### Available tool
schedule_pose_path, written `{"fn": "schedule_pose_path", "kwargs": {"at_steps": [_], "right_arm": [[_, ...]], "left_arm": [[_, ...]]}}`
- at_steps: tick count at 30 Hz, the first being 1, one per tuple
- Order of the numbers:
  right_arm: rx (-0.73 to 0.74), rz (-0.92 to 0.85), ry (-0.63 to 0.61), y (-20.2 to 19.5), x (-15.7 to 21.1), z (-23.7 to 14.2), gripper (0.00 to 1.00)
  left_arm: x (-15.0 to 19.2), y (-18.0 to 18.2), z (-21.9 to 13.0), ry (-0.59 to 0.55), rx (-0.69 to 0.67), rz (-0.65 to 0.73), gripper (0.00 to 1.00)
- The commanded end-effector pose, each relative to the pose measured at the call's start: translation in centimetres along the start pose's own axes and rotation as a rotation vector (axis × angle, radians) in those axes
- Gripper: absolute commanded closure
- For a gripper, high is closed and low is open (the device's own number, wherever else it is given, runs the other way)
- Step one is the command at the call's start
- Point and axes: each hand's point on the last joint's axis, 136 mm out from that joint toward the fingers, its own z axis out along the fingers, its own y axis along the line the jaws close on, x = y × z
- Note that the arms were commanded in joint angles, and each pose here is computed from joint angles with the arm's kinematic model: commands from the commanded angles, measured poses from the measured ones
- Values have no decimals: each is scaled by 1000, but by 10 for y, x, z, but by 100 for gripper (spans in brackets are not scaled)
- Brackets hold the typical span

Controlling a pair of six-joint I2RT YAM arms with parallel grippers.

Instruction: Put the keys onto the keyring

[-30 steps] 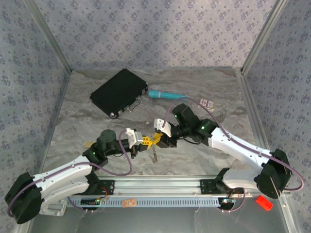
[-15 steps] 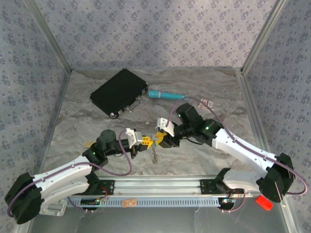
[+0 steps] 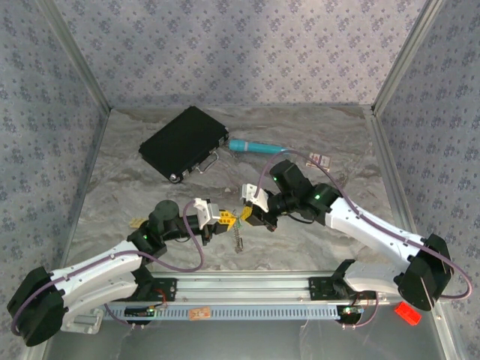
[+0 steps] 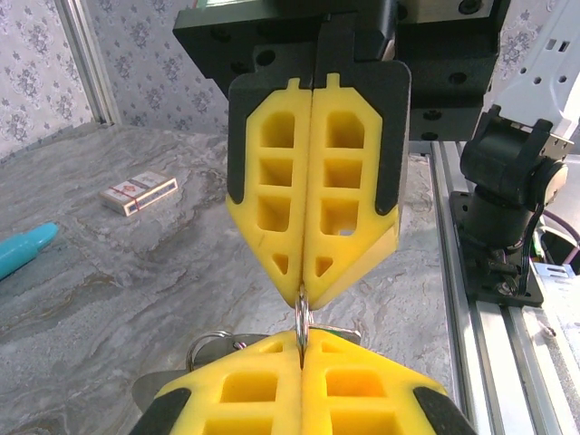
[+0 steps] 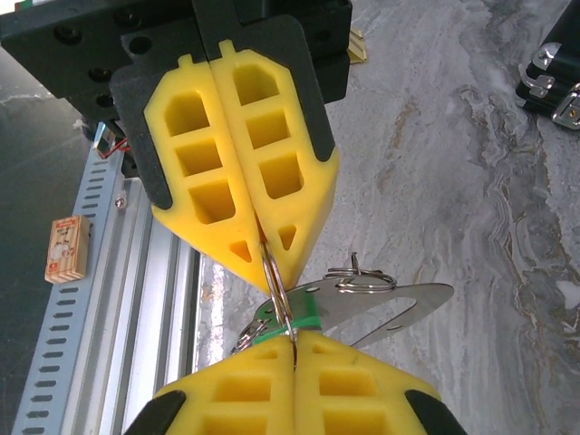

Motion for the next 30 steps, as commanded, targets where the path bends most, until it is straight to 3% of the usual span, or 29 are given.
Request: {"fn": "schedule_pose_path", "kwargs": {"at_steps": [1,11,15,19,25,30], "right_arm": [[-13,12,10,0,-1,0,100],[-28,22,44,1,3,7,99],[-23,13,28,2,1,5,84],[-45,-12,-14,7,-6,1,77],[-63,-21,-50,9,-13,1,77],[-67,-16,-52,8,-14,5,82]], "left_arm": [[-18,-6,-2,-59,28,39,100],[-22,-7,-1,-66,41,46,100],[-21,-7,0,-64,43,46,100],[-20,-7,1,-61,45,44,100],[-19,-7,1,-62,48,43,100],[-20,-7,1,-65,47,43,100]]}}
